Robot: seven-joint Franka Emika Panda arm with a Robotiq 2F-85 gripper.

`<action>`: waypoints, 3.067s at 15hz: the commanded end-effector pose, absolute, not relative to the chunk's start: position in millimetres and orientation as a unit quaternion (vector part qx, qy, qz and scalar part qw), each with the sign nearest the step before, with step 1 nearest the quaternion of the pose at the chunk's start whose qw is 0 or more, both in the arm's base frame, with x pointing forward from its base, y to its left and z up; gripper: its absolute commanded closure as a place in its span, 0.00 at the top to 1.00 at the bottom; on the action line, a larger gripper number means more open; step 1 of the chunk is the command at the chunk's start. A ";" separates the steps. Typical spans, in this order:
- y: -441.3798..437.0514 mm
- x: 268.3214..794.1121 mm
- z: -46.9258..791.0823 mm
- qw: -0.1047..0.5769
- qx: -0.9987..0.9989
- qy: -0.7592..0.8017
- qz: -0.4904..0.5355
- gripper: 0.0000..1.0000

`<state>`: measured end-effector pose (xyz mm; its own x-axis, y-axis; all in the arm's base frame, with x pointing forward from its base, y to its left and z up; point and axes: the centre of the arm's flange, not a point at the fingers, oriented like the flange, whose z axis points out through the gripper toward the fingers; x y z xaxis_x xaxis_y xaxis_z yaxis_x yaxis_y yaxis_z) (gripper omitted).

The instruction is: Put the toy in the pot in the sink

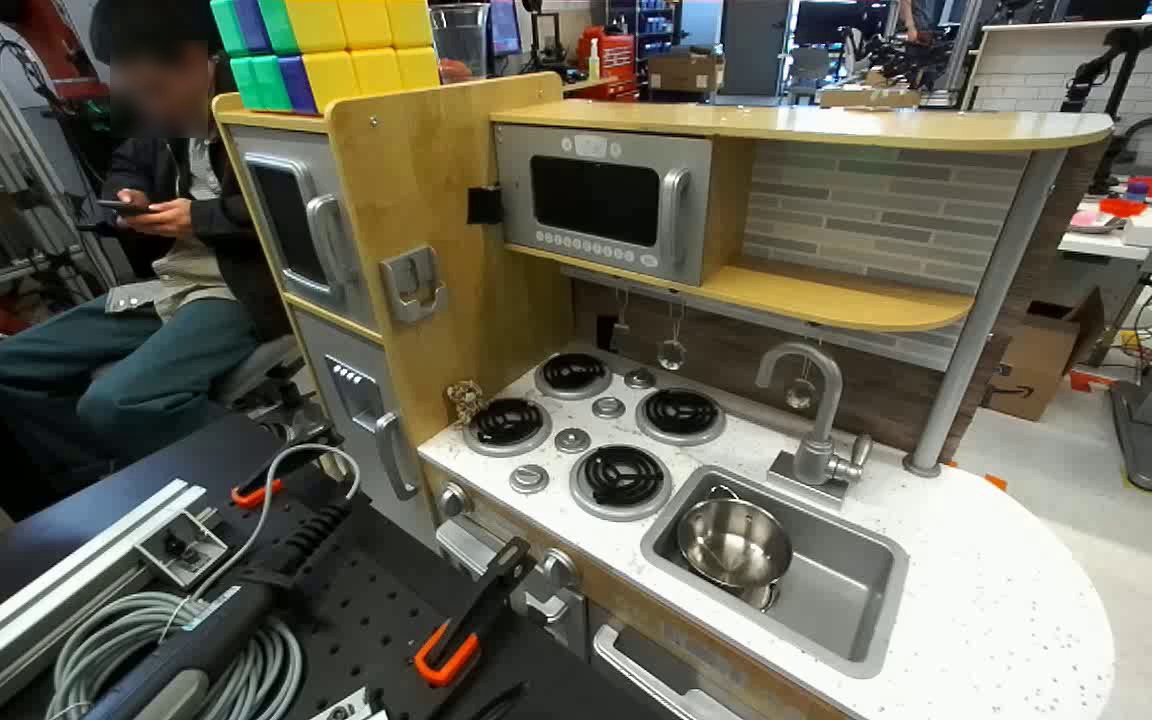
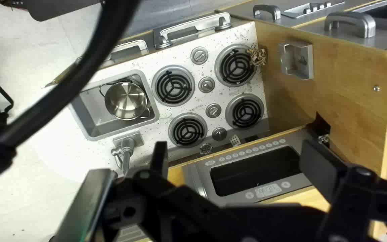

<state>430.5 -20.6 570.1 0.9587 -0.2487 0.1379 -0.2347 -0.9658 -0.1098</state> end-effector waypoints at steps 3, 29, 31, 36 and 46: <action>-20.6 430.6 570.2 0.046 -0.989 0.122 -0.076 1.00; -0.3 493.3 391.7 -0.003 -0.972 0.180 -0.150 1.00; 1.8 498.1 367.6 -0.011 -0.973 0.177 -0.147 1.00; 7.2 498.8 306.7 -0.051 -0.983 0.143 -0.107 1.00; 21.5 513.2 237.0 -0.075 -0.989 0.086 -0.091 1.00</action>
